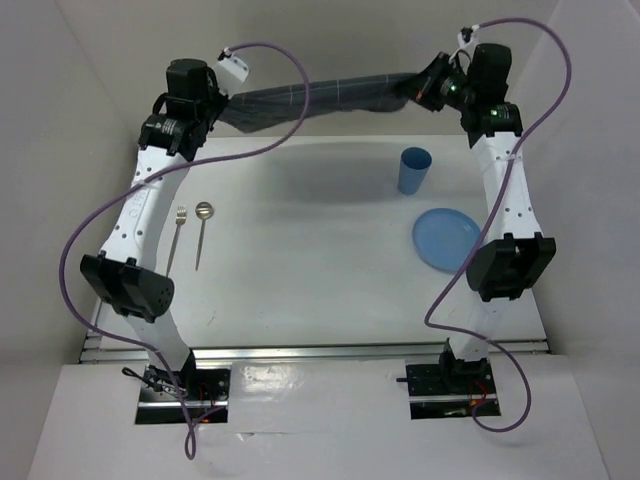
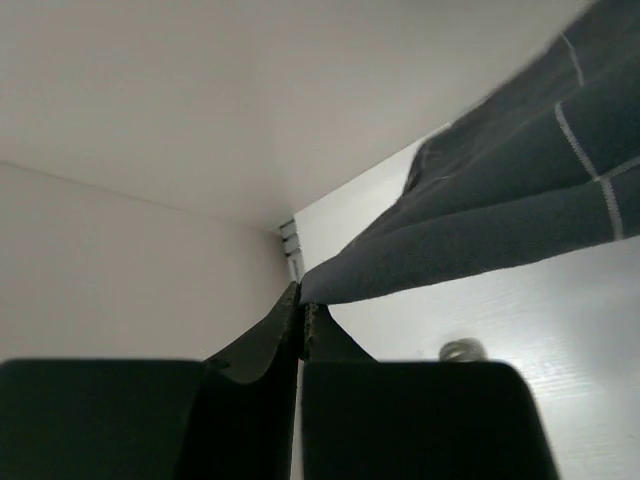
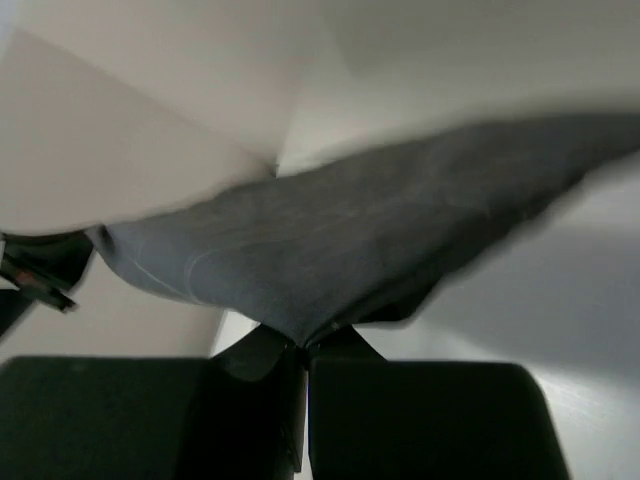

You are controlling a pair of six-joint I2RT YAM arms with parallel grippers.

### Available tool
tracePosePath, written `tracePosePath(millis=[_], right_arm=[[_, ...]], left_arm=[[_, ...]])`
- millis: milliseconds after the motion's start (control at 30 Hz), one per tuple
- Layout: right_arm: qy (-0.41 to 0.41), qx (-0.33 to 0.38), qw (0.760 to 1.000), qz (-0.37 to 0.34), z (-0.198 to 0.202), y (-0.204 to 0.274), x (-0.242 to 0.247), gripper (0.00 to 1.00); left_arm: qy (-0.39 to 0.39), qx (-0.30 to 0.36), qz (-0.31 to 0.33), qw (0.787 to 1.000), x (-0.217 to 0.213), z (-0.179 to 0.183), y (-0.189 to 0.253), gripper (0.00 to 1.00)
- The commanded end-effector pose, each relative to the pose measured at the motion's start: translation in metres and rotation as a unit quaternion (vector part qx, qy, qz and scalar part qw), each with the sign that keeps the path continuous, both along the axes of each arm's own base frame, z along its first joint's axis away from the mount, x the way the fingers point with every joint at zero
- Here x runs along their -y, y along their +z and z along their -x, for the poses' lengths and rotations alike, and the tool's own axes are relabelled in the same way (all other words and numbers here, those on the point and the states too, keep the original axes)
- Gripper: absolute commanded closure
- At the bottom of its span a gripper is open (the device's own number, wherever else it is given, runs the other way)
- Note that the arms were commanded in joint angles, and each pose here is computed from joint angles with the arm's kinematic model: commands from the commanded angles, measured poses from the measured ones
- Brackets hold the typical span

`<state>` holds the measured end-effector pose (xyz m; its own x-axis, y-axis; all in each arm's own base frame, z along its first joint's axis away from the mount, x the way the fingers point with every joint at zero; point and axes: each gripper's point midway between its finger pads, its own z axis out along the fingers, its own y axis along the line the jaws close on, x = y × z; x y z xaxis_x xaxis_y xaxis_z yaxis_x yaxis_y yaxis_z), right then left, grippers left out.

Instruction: Set the dinner table for one person

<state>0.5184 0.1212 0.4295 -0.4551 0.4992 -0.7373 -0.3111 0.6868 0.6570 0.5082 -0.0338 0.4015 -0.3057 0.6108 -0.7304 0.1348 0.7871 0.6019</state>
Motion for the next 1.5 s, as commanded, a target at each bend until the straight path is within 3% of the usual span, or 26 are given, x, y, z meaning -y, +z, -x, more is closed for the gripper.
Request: tracePosePath(millis=[0, 67, 100, 167, 200, 333, 500, 767, 833, 900, 933, 967, 1067, 1133, 1167, 1267, 1300, 1400, 1467], right_arm=[[0.065, -0.093, 0.994, 0.001, 0.028, -0.077, -0.013, 1.00], [0.078, -0.102, 0.992, 0.000, 0.047, -0.097, -0.016, 1.00], [0.086, -0.163, 0.983, -0.007, 0.062, -0.145, -0.017, 1.00], [0.107, -0.196, 0.975, 0.003, 0.086, -0.178, -0.028, 1.00], [0.115, -0.220, 0.969, 0.006, 0.095, -0.200, -0.032, 1.00], [0.138, -0.345, 0.928, 0.022, 0.166, -0.295, -0.044, 1.00], [0.124, -0.392, 0.911, 0.038, 0.223, -0.334, -0.042, 1.00], [0.054, -0.465, 0.877, 0.105, 0.282, -0.364, -0.009, 0.97], [0.054, -0.472, 0.873, 0.106, 0.292, -0.361, -0.007, 0.83], [0.063, -0.477, 0.871, 0.099, 0.301, -0.357, -0.010, 0.69], [0.060, -0.488, 0.865, 0.096, 0.308, -0.355, -0.009, 0.50], [0.053, -0.488, 0.865, 0.103, 0.310, -0.353, -0.006, 0.44], [0.029, -0.474, 0.873, 0.109, 0.314, -0.330, 0.001, 0.33], [0.008, -0.444, 0.888, 0.122, 0.302, -0.305, 0.007, 0.33], [0.000, -0.435, 0.891, 0.127, 0.296, -0.298, 0.010, 0.34], [-0.002, -0.423, 0.895, 0.139, 0.276, -0.294, 0.006, 0.63], [0.013, -0.420, 0.897, 0.137, 0.272, -0.294, -0.003, 0.79], [0.045, -0.424, 0.896, 0.127, 0.256, -0.315, -0.027, 0.98], [0.059, -0.436, 0.890, 0.119, 0.245, -0.338, -0.038, 1.00]], left_arm=[[0.010, -0.008, -0.059, 0.998, -0.016, 0.013, -0.024, 1.00], [-0.023, -0.017, -0.078, 0.997, -0.007, 0.031, -0.040, 1.00], [-0.029, -0.067, -0.095, 0.993, -0.009, 0.040, -0.090, 1.00], [-0.048, -0.083, -0.109, 0.989, -0.001, 0.053, -0.117, 1.00], [-0.047, -0.127, -0.120, 0.984, -0.006, 0.066, -0.160, 1.00], [-0.048, -0.205, -0.122, 0.970, -0.005, 0.096, -0.236, 1.00], [-0.044, -0.304, -0.101, 0.946, -0.009, 0.151, -0.301, 1.00], [-0.087, -0.386, -0.102, 0.913, 0.005, 0.227, -0.334, 1.00], [-0.096, -0.397, -0.100, 0.907, 0.011, 0.240, -0.335, 1.00], [-0.116, -0.438, -0.098, 0.886, 0.016, 0.266, -0.341, 0.95], [-0.121, -0.450, -0.095, 0.880, 0.016, 0.275, -0.340, 0.78], [-0.131, -0.470, -0.097, 0.868, 0.018, 0.286, -0.342, 0.69], [-0.160, -0.506, -0.092, 0.842, 0.019, 0.315, -0.327, 0.45], [-0.183, -0.510, -0.078, 0.837, 0.026, 0.318, -0.311, 0.45], [-0.194, -0.520, -0.079, 0.828, 0.026, 0.326, -0.301, 0.44], [-0.208, -0.478, -0.055, 0.852, 0.044, 0.300, -0.267, 0.41], [-0.201, -0.443, -0.049, 0.872, 0.053, 0.275, -0.258, 0.40], [-0.152, -0.417, -0.055, 0.895, 0.055, 0.238, -0.272, 0.46], [-0.098, -0.454, -0.084, 0.882, 0.045, 0.228, -0.307, 0.49]])
